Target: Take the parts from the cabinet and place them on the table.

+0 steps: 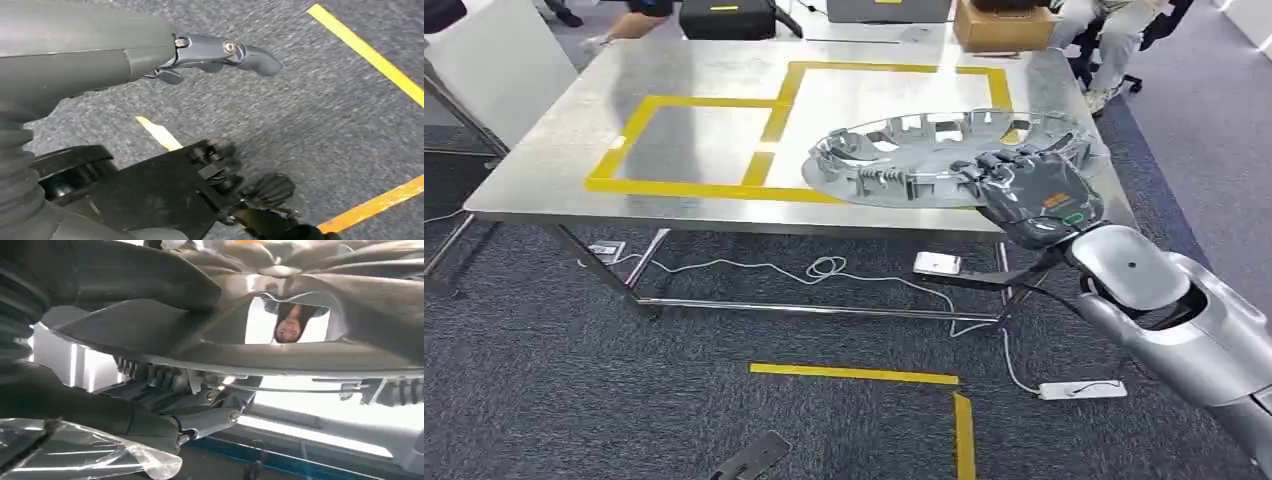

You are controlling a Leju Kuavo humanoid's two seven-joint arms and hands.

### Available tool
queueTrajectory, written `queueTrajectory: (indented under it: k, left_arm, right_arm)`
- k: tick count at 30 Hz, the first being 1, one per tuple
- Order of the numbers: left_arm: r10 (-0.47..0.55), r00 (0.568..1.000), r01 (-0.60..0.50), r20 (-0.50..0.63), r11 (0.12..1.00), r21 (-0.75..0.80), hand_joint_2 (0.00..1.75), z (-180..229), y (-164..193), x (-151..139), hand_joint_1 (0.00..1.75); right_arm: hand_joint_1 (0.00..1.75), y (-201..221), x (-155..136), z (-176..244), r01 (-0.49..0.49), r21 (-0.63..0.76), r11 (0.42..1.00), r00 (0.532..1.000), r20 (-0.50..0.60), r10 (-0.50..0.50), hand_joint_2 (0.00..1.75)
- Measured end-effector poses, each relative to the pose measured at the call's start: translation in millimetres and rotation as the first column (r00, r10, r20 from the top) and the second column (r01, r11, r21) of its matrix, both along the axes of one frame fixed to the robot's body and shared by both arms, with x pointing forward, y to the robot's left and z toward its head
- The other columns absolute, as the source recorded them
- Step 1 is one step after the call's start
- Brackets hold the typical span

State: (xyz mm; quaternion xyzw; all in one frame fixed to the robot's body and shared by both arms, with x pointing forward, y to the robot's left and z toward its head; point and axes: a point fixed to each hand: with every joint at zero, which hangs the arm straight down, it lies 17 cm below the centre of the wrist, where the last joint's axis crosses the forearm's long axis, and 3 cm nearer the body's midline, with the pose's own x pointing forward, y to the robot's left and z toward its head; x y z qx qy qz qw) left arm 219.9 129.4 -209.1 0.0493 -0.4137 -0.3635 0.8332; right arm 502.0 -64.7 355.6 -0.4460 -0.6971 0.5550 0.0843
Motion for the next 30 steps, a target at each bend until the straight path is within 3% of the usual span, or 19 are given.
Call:
queueTrajectory:
  k: [30]
  left_arm:
    - [0.004,1.000,-0.004,0.001,1.000,0.001,1.75,1,-1,1,0.00]
  right_arm:
    - [1.75,1,2,-1,0.004,-0.011,1.000,1.000,0.003,-0.004,1.75]
